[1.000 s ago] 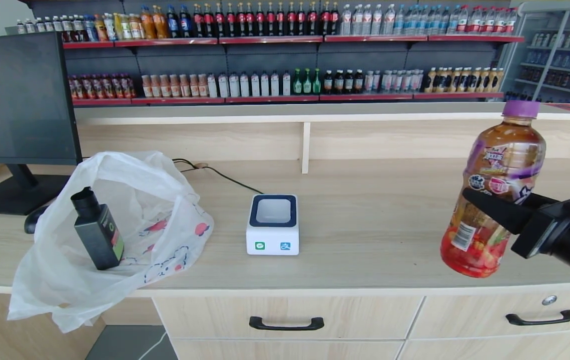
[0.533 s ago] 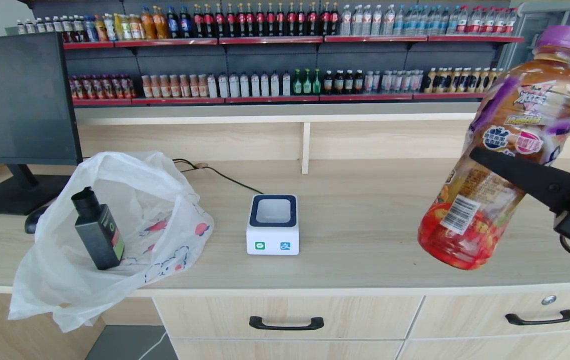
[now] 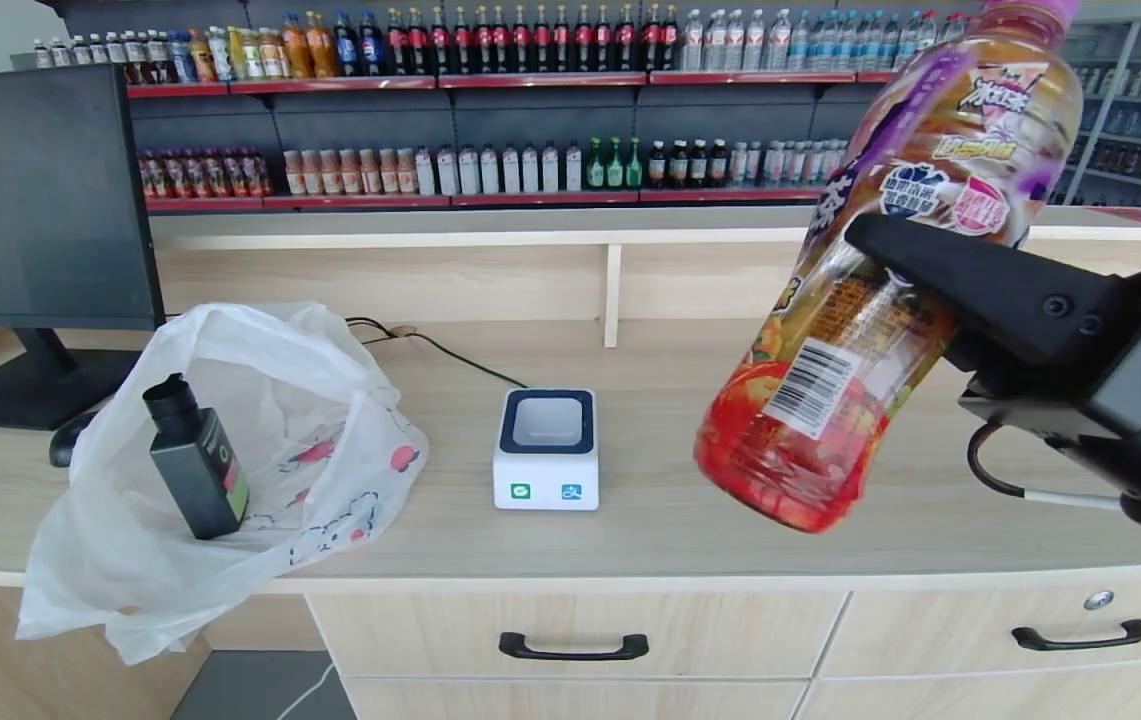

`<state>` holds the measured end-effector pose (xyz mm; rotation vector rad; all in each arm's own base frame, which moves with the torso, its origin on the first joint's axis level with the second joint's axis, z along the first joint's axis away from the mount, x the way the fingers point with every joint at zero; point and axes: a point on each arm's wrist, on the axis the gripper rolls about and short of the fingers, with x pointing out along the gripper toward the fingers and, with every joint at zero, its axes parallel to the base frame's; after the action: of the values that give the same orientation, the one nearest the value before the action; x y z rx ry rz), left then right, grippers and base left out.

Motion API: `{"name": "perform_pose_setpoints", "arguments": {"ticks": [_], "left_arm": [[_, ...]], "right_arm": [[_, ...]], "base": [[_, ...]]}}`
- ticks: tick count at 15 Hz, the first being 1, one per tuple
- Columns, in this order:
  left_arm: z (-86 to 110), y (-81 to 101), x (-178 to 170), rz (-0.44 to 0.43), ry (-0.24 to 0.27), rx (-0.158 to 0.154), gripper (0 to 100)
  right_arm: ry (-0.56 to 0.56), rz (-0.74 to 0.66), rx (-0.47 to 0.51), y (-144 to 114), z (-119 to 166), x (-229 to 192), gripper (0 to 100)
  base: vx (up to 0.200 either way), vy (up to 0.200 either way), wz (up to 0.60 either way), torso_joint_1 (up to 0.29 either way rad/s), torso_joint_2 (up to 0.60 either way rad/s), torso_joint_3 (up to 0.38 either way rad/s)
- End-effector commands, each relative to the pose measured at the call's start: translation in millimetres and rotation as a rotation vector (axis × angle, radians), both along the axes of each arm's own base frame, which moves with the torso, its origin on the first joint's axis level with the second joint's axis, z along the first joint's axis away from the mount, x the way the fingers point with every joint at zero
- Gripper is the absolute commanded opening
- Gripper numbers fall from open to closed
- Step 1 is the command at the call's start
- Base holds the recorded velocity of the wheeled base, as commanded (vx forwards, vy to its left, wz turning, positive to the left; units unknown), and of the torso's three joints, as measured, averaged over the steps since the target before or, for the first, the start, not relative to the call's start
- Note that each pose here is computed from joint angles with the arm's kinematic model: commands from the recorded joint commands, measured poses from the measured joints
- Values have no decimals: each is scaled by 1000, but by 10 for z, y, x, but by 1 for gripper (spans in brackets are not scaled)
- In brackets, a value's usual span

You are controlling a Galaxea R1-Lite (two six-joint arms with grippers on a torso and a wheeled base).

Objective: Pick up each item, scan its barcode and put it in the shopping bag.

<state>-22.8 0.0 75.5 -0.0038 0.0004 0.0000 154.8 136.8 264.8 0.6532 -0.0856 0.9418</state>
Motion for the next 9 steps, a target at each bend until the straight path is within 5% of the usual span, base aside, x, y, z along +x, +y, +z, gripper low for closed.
{"name": "perform_pose_setpoints", "arguments": {"ticks": [1, 9], "left_arm": [[0, 0, 0, 0, 0, -1, 100], [0, 0, 0, 0, 0, -1, 100]], "right_arm": [[57, 90, 0, 282, -241, 93, 0], [32, 294, 75, 547, -542, 44, 0]], "base": [[0, 0, 0, 0, 0, 0], [0, 0, 0, 0, 0, 0]]}}
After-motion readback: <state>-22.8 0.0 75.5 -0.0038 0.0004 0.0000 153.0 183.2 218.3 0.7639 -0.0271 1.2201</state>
